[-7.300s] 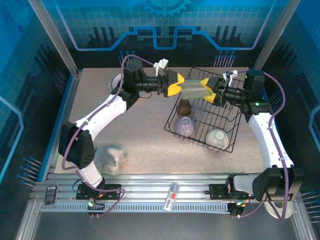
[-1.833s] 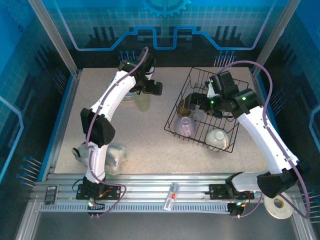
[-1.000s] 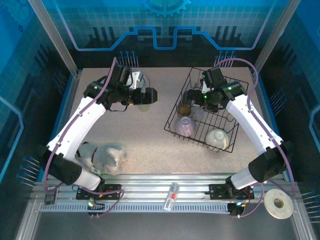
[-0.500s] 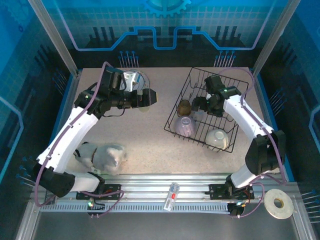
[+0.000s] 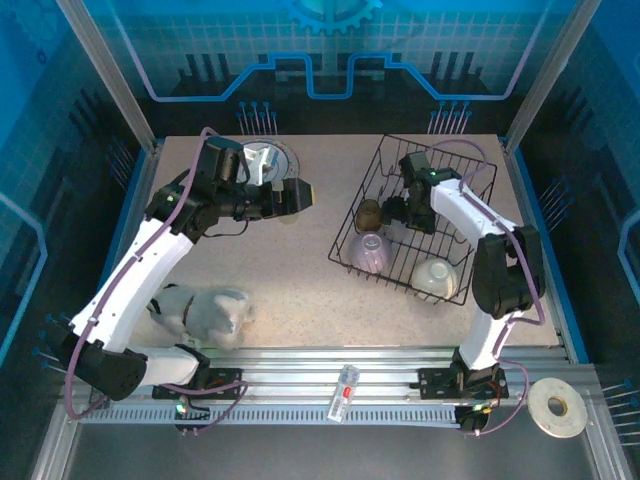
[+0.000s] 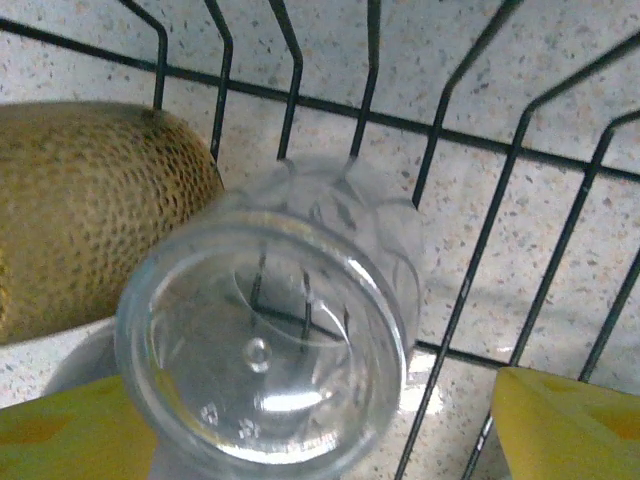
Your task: Unload the mixed dishes from the dish rack
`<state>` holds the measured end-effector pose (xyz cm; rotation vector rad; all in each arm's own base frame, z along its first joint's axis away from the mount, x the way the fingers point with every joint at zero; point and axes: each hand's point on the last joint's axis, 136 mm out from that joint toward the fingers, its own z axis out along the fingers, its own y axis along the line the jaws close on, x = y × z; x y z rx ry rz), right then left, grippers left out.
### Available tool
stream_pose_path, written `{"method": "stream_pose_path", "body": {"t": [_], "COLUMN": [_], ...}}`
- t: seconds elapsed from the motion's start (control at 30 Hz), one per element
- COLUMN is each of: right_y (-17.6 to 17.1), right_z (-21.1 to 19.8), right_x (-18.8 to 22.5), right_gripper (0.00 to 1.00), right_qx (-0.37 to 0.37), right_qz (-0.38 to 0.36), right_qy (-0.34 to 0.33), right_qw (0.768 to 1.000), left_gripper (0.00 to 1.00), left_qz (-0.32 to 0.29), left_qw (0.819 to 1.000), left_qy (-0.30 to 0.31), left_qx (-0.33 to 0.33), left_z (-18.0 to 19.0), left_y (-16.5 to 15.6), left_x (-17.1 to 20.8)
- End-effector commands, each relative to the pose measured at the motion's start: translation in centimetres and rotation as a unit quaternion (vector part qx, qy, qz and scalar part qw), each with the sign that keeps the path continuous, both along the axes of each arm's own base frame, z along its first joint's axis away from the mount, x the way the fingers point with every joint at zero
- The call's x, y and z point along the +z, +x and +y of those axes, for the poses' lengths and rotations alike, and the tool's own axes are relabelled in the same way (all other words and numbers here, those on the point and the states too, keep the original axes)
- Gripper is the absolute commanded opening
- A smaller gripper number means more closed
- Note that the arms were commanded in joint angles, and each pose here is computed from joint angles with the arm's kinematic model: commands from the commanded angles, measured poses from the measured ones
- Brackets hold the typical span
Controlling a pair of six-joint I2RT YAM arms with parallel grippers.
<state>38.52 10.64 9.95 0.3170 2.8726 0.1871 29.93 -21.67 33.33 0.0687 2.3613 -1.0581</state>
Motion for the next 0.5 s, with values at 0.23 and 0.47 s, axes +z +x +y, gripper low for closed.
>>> {"method": "stream_pose_path", "body": {"t": [0.23, 0.47], "right_y": [2.0, 2.5], "right_z": [0.4, 0.8], "right_x": [-1.2, -1.7], "right_gripper": [0.80, 0.69], "right_qx": [0.006, 0.010], "right_qz": [0.008, 0.013], "right_qy": [-0.004, -0.001], "right_qw": [1.000, 1.000], "left_gripper": [0.99, 0.99], "left_qz": [-0.006, -0.003], "left_qw": [1.000, 1.000], "left_qy": [-0.012, -0.013], "left_qx": [0.001, 0.001], "left_z": [0.3, 0.1], "left_y": [-0.7, -0.3], "left_x": [1.1, 0.9]}}
